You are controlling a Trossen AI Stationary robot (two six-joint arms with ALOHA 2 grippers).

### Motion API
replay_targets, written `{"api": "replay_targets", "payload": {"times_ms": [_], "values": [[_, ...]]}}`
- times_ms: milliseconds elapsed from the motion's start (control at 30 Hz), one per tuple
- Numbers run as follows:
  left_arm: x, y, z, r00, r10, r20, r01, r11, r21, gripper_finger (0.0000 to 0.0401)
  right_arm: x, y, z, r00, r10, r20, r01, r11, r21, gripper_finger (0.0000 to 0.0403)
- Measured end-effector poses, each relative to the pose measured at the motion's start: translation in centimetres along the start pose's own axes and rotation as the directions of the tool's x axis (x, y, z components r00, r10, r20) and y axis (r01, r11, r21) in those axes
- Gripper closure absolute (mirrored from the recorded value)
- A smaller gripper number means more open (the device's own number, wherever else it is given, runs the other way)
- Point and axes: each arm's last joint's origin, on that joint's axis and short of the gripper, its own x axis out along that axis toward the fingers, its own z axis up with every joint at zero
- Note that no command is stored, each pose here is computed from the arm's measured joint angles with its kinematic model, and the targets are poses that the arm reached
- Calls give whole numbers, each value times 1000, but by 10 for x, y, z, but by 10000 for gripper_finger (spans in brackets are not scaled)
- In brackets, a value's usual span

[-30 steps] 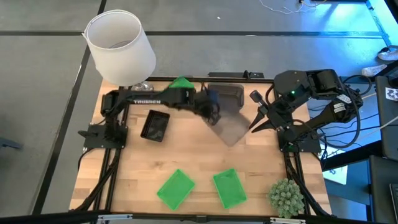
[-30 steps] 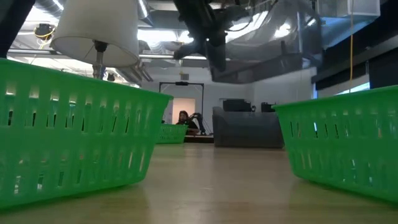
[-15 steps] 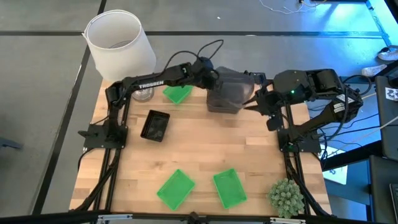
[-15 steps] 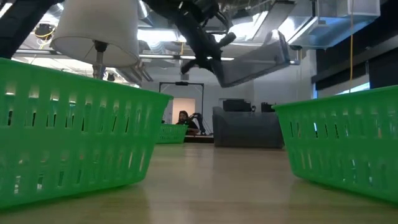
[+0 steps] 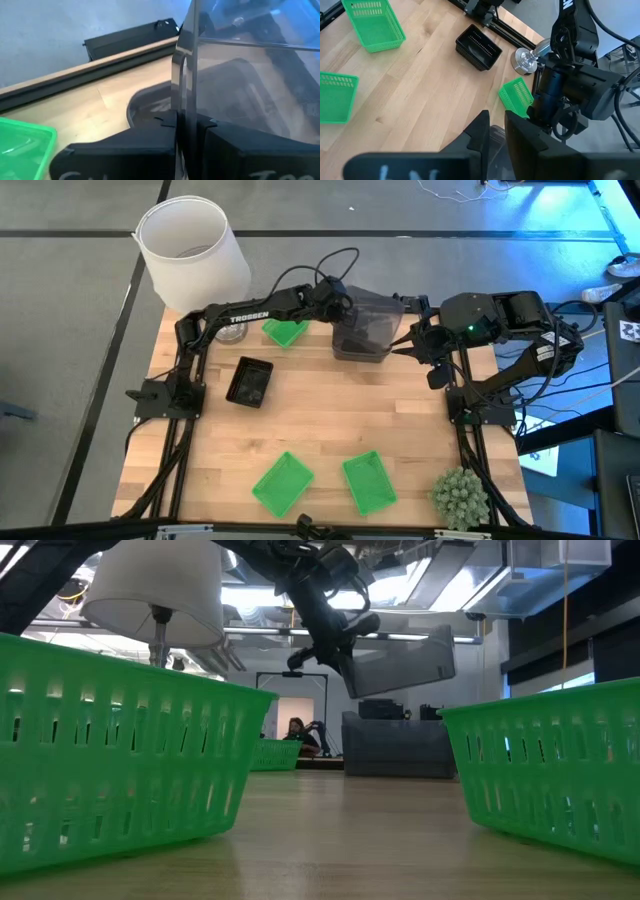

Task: Stack baskets by color
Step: Stack the bottom transparent black bin on the top transparent black bin

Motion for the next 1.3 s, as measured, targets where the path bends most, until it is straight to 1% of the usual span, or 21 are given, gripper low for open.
{"api": "replay_targets", "payload": {"times_ms": [167, 233, 300, 367, 533, 700, 1133, 1300], "values": [[5, 1, -2, 999, 36, 24, -35, 999, -23, 401, 0, 0, 0, 1000, 0, 0, 0, 1000, 0, 342], [8, 1, -6, 999, 53, 11, -53, 998, -32, 401, 0, 0, 0, 1000, 0, 0, 0, 1000, 0, 342], [14, -1, -9, 998, 53, 23, -51, 997, -63, 401, 0, 0, 0, 1000, -1, 0, 1, 1000, 0, 342], [18, 0, -12, 998, 63, 12, -61, 994, -91, 401, 0, 0, 0, 1000, 0, 0, 0, 1000, 0, 342], [27, 3, -17, 997, 72, -13, -73, 991, -115, 401, 0, 0, 0, 1000, 1, 1, -1, 1000, 0, 342], [30, 1, -21, 997, 73, -18, -75, 991, -112, 401, 0, 0, 0, 1000, 5, 2, -5, 1000, -1, 342], [25, -1, -35, 988, 113, -103, -121, 989, -80, 401, 0, 0, 0, 1000, 6, 3, -6, 1000, -3, 342], [25, 0, -36, 985, 102, -138, -111, 992, -56, 401, 0, 0, 0, 1000, 6, 3, -6, 1000, -3, 342]]}}
